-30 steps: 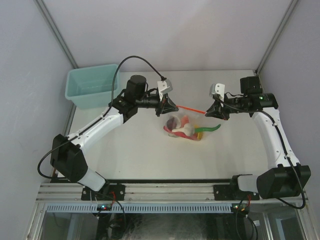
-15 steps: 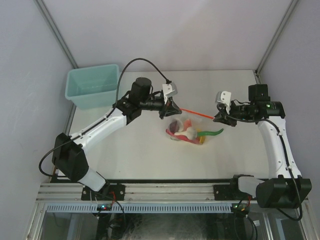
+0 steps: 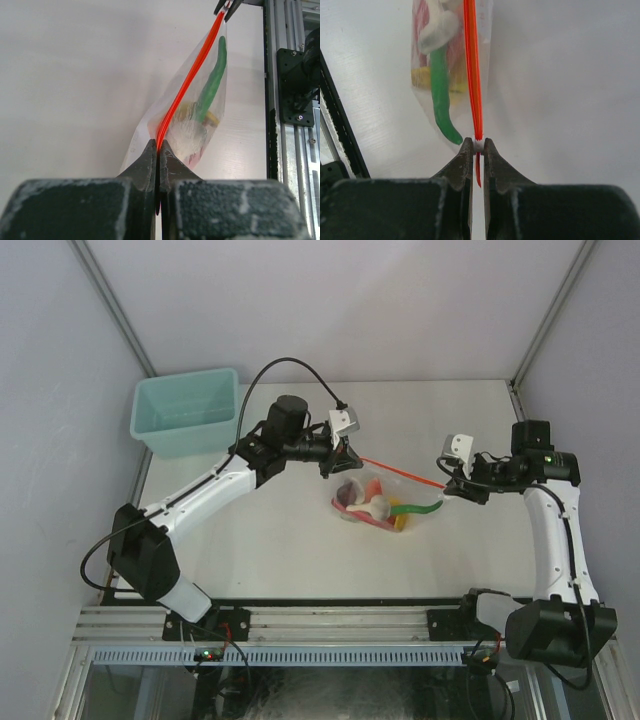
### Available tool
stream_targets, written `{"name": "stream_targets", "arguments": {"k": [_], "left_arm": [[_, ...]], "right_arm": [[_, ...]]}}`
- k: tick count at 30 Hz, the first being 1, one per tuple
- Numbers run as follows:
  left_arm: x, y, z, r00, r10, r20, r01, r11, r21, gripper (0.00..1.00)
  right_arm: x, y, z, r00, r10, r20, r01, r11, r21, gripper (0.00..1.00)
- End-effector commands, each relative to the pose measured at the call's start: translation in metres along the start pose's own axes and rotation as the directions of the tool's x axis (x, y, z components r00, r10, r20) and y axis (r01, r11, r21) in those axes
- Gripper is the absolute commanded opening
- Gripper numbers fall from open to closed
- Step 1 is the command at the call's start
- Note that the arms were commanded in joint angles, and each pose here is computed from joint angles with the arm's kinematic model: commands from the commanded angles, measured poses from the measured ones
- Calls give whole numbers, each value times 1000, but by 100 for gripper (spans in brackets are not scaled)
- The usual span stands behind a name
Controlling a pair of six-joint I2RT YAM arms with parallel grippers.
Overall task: Open the zip-top bag and remove the fake food
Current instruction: Unzip the zipper food storage bag at the center of the board.
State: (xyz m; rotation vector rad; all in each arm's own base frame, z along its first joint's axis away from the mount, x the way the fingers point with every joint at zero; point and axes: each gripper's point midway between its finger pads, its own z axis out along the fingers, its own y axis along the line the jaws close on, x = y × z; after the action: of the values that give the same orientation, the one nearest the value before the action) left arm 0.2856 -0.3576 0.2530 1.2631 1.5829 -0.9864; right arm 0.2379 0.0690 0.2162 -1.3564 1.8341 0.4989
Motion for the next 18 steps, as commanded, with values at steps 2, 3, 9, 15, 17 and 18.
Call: {"name": "stream_targets", "arguments": {"k": [2,3,9,15,17,18], "left_arm": [[-34,7,-7,991,121,61,-120,992,-26,0],[-36,7,-6,989,133,65,-131,991,-22,0],[-53,10,-2,979,177,106,-176,984,-11,0],[-55,5,-3,972,206,115,-207,978,1,0],[-56,5,-4,969,217,117,-218,976,-1,0],[-56,5,-4,969,219,118,-220,975,1,0]], "right_arm": [[12,5,-16,996,-11,-88,14,999,36,0],[11,4,-18,995,-6,-97,11,999,50,0],[13,0,-33,985,-12,-170,29,995,97,0],[14,2,-40,983,11,-184,13,992,129,0],[15,1,-41,981,16,-193,12,990,140,0],[16,-1,-43,980,20,-199,10,989,150,0]]}}
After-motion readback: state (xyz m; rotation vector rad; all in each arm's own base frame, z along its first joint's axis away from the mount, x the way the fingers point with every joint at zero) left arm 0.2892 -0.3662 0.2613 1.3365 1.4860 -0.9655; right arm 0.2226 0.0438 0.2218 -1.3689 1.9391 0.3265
